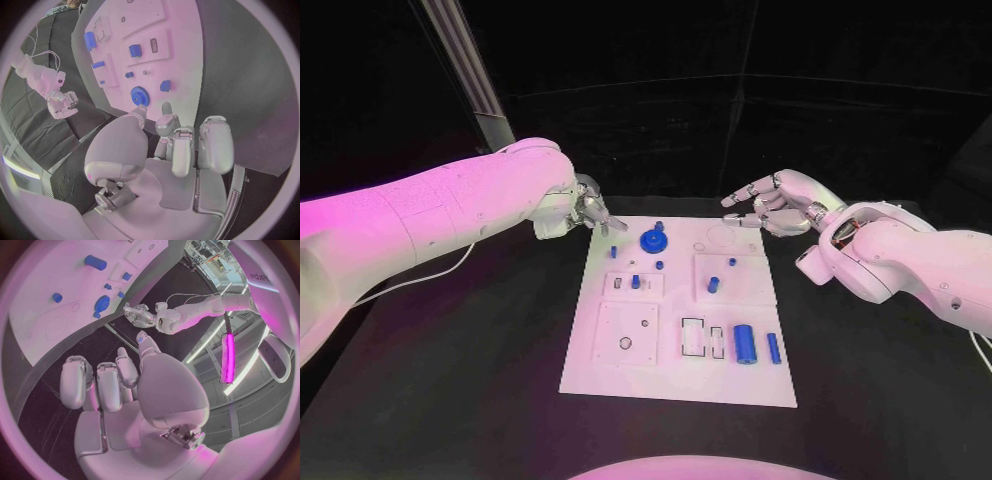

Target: Assemble the parts on the task board

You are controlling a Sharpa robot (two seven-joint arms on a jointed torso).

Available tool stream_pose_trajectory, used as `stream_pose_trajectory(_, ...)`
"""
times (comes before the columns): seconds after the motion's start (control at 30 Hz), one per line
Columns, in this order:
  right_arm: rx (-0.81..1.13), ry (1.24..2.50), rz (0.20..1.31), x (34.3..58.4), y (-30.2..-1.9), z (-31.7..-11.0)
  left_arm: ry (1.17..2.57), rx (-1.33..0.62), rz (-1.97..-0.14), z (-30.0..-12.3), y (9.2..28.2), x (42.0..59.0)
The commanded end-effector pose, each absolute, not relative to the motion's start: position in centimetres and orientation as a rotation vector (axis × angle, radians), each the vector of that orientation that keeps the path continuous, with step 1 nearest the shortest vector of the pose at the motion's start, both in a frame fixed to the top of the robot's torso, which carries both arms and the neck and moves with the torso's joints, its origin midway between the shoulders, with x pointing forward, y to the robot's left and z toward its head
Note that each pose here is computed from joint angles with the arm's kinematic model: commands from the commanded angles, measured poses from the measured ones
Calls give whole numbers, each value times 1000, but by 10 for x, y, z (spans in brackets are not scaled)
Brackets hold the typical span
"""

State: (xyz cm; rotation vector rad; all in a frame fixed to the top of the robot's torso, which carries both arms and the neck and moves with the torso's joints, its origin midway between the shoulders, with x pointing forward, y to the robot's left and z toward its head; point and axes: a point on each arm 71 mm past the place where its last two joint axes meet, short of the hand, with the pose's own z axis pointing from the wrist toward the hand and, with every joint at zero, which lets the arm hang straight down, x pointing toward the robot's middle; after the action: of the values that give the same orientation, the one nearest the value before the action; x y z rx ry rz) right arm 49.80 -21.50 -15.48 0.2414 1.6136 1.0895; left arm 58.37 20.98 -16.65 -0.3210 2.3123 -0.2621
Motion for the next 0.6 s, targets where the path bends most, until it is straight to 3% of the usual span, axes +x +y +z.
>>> stream_pose_trajectory(0.03,232,1614,1097,498,-213,-154,2349,-256,-246,-167,208,586)
stream_pose_trajectory(0.6,216,1619,1097,498,-210,-154,2378,-220,-231,-176,204,591)
